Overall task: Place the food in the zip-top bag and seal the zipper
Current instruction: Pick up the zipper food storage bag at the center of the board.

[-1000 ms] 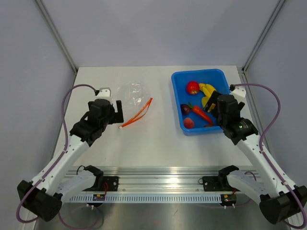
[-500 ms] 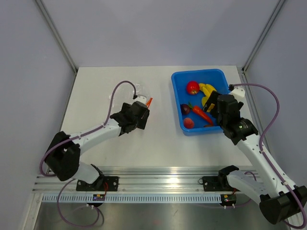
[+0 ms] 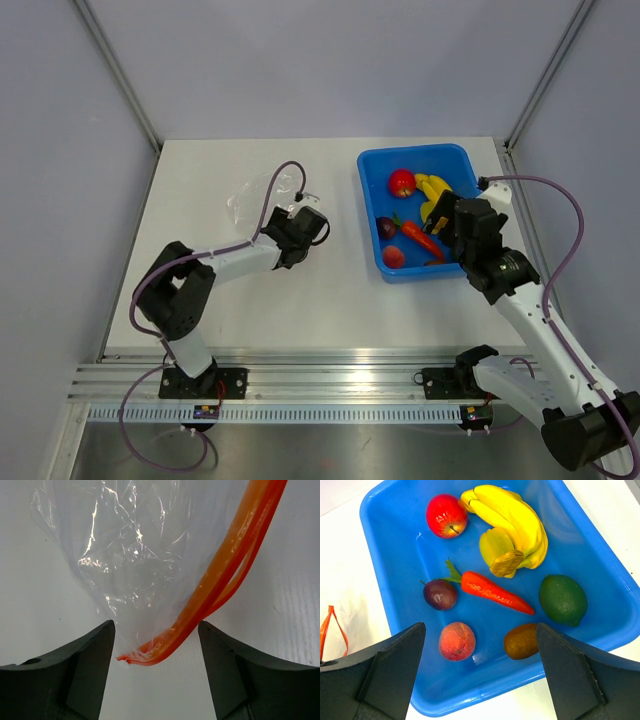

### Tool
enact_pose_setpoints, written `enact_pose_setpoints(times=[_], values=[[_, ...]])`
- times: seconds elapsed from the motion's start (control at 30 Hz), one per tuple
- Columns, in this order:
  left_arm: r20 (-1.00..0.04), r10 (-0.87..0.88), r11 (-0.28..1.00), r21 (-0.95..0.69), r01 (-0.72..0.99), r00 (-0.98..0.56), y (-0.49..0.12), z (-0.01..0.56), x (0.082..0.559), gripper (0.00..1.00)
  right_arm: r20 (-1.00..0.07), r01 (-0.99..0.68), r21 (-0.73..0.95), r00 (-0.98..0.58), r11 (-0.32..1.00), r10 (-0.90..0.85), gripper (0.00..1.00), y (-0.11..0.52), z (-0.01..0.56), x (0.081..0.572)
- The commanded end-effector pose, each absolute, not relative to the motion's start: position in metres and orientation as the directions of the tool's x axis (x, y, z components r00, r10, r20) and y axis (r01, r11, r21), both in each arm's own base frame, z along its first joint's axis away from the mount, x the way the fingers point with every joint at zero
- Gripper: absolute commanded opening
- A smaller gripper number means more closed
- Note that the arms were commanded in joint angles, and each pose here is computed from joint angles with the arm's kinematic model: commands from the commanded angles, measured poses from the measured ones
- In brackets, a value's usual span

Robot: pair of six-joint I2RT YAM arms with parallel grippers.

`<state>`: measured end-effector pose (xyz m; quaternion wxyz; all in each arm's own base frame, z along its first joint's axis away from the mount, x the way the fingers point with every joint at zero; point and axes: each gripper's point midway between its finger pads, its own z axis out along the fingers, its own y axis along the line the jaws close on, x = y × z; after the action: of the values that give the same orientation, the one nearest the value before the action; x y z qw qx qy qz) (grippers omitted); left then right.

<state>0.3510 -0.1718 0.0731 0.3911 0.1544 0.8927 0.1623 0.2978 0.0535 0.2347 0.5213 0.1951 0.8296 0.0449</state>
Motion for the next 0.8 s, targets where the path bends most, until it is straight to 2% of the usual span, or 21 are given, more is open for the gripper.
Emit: enact_pose_setpoints(times=[0.0,0.17,0.23,0.3,0.37,0.4,0.47,0.67,0.77], values=[[-0.697,0.394,0.892,0.448,0.065,-0.599,-0.173,0.091,0.374,0.7,-0.856,0.264,0.316,-0.334,0.911,0.393,1.0,0.053,0.246,0.298],[-0.69,0.407,0.872,0.489,0.029,-0.598,-0.166,0.092,0.377,0.65,-0.854,0.264,0.313,-0.341,0.912,0.392,1.0,0.053,0.242,0.294],[-0.694,0.406,0.87,0.492,0.02,-0.595,-0.164,0.095,0.379,0.54,-0.851,0.266,0.315,-0.347,0.911,0.395,0.99,0.053,0.239,0.294],[-0.687,0.41,0.862,0.507,0.008,-0.6,-0.161,0.097,0.381,0.38,-0.846,0.249,0.327,-0.353,0.912,0.399,0.99,0.057,0.239,0.294],[-0.696,0.404,0.863,0.505,-0.005,-0.594,-0.162,0.107,0.386,0.08,-0.843,0.199,0.343,-0.365,0.918,0.394,0.99,0.066,0.24,0.295],[-0.677,0.415,0.856,0.518,0.007,-0.608,-0.161,0.109,0.383,0.0,-0.834,0.117,0.367,-0.398,0.923,0.383,1.0,0.082,0.241,0.293],[-0.708,0.378,0.894,0.448,0.035,-0.597,-0.173,0.129,0.385,0.0,-0.827,-0.006,0.402,-0.432,0.916,0.36,0.99,0.105,0.243,0.294],[-0.746,0.274,0.961,0.194,0.197,-0.607,-0.201,0.2,0.361,0.0,-0.785,-0.147,0.472,-0.518,0.869,0.339,0.99,0.159,0.25,0.302],[-0.734,0.255,0.963,0.134,0.234,-0.629,-0.206,0.216,0.35,0.0,-0.785,-0.203,0.491,-0.525,0.848,0.329,0.99,0.189,0.262,0.309]])
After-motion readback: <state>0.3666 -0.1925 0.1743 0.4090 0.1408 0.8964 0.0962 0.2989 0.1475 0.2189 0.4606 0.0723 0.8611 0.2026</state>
